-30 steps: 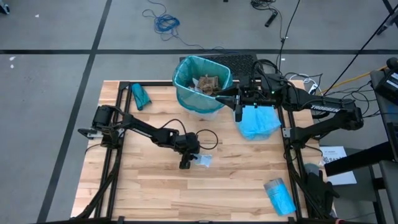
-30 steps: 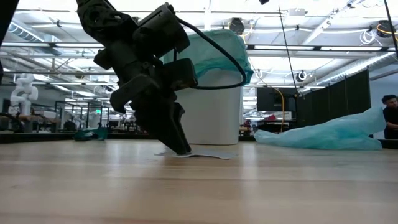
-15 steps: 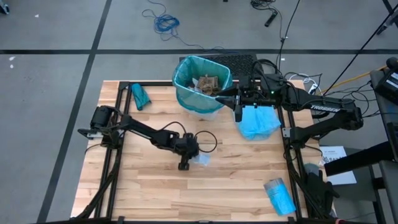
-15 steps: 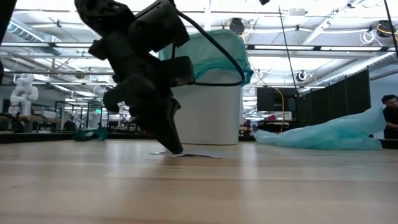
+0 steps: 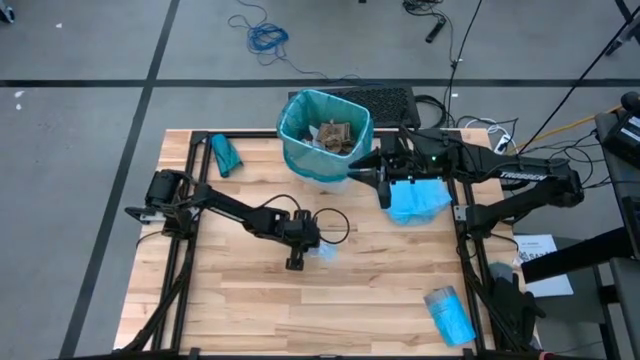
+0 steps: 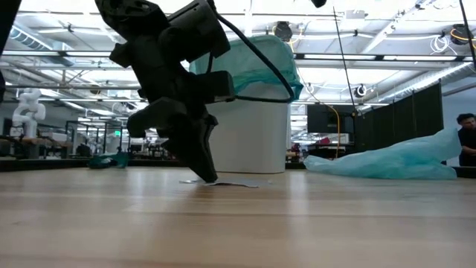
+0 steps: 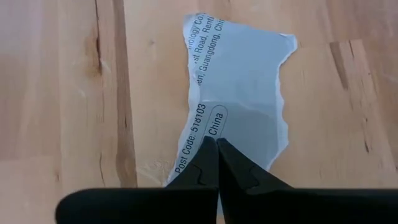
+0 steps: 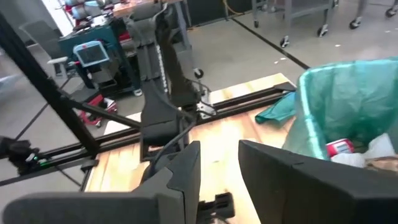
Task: Place trash/remove bag and relplace
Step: Put the white paper into the blue trash bag inside the white trash bin
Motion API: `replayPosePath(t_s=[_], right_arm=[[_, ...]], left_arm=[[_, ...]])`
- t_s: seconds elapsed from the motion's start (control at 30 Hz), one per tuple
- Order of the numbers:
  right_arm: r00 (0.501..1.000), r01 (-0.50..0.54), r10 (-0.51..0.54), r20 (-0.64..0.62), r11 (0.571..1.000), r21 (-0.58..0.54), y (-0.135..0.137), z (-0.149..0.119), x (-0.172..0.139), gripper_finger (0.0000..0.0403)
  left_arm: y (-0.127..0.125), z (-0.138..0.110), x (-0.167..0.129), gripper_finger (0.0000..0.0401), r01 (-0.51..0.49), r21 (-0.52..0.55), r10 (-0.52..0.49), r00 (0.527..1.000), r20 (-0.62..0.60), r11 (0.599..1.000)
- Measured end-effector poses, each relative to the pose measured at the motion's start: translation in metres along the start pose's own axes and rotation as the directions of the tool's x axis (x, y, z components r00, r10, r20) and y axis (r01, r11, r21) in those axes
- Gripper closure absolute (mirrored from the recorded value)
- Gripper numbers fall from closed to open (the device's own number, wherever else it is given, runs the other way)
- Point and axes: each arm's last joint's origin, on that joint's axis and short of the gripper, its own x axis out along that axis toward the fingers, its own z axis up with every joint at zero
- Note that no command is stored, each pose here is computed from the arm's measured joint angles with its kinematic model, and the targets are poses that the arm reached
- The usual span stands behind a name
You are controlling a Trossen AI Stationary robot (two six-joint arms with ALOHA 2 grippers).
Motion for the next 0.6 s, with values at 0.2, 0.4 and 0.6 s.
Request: replayPosePath(t_s=[0.2,0.4,0.6], right_arm=[[0.999,-0.035,0.035,-0.021,0.999,0.017,0.011,-0.004,0.000,0.0301],[0.992,0.012,-0.003,-0.127,0.998,0.069,0.016,-0.017,0.001,0.0301],[0.957,0.046,-0.010,-0.291,0.992,0.116,0.026,-0.040,0.012,0.0301]], left_arm=[[0.016,0.019,-0.022,0.0401,-0.033,-0.085,0.041,0.995,0.094,0.996],[0.027,0.038,-0.059,0.0401,-0.040,-0.142,0.071,0.973,0.221,0.989],[0.026,0.038,-0.085,0.0401,0.023,-0.191,0.024,0.971,0.237,0.981]])
